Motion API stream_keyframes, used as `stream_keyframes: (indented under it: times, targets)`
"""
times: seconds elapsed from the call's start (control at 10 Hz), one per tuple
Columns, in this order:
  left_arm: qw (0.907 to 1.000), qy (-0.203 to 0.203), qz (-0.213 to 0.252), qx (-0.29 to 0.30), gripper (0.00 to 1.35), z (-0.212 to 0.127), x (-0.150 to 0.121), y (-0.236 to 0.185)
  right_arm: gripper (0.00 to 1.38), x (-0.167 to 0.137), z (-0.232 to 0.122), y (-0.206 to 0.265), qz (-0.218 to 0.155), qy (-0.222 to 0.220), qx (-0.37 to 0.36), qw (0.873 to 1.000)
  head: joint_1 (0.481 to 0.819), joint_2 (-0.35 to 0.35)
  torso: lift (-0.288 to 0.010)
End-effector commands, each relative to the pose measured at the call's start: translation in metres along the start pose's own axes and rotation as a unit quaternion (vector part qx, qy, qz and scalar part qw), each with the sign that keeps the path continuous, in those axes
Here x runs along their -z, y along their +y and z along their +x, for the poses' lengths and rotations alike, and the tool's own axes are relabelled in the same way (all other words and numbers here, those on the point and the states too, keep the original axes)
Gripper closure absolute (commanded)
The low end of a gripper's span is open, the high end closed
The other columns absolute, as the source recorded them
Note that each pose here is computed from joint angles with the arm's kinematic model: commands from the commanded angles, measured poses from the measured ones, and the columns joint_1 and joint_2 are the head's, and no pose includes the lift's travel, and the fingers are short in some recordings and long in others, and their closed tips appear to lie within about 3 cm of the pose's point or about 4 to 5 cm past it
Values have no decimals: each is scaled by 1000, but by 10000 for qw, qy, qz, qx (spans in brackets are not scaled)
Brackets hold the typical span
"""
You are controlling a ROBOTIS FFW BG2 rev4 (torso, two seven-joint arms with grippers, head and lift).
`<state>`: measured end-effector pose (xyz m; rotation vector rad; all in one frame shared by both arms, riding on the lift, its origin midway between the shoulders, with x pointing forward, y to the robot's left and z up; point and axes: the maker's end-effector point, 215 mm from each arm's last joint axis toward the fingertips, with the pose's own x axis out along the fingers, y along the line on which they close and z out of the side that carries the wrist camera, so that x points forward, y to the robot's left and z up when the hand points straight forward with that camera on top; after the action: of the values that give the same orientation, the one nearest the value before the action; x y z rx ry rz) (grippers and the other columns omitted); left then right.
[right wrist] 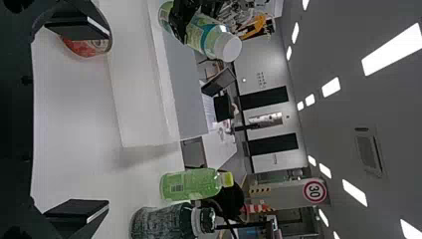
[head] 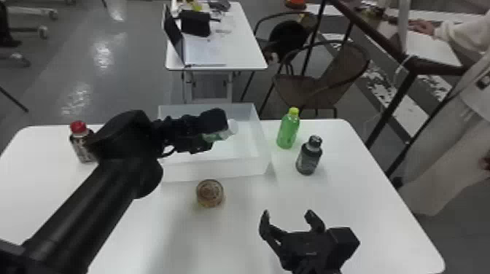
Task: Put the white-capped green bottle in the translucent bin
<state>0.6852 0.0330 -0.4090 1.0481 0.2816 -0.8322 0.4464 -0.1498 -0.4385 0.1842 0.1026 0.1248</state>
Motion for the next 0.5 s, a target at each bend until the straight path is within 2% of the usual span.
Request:
stream_keyframes:
  times: [0.0, 0.1, 0.2, 0.3, 0.4]
  targets:
    - [9990, 263, 348, -113, 614, -1, 12, 11, 96, 2, 1, 1, 5, 15, -5, 10000, 695, -115, -55]
    - [9987, 378, 300, -136, 154, -1, 17, 12, 96, 1, 2, 1, 4, 8, -6, 10000, 695, -102, -55]
    - [9984, 374, 403, -118, 24, 0, 12, 12, 96, 0, 2, 1, 4, 0, -7, 10000, 695, -98, -55]
    - [9985, 363, 399, -109, 144, 1, 10, 11, 98, 1, 2, 1, 13, 8, -12, 10000, 695, -94, -55]
    - [9987, 358, 354, -97, 205, 1, 11, 9, 96, 2, 1, 1, 14, 16, -11, 10000, 695, -96, -55]
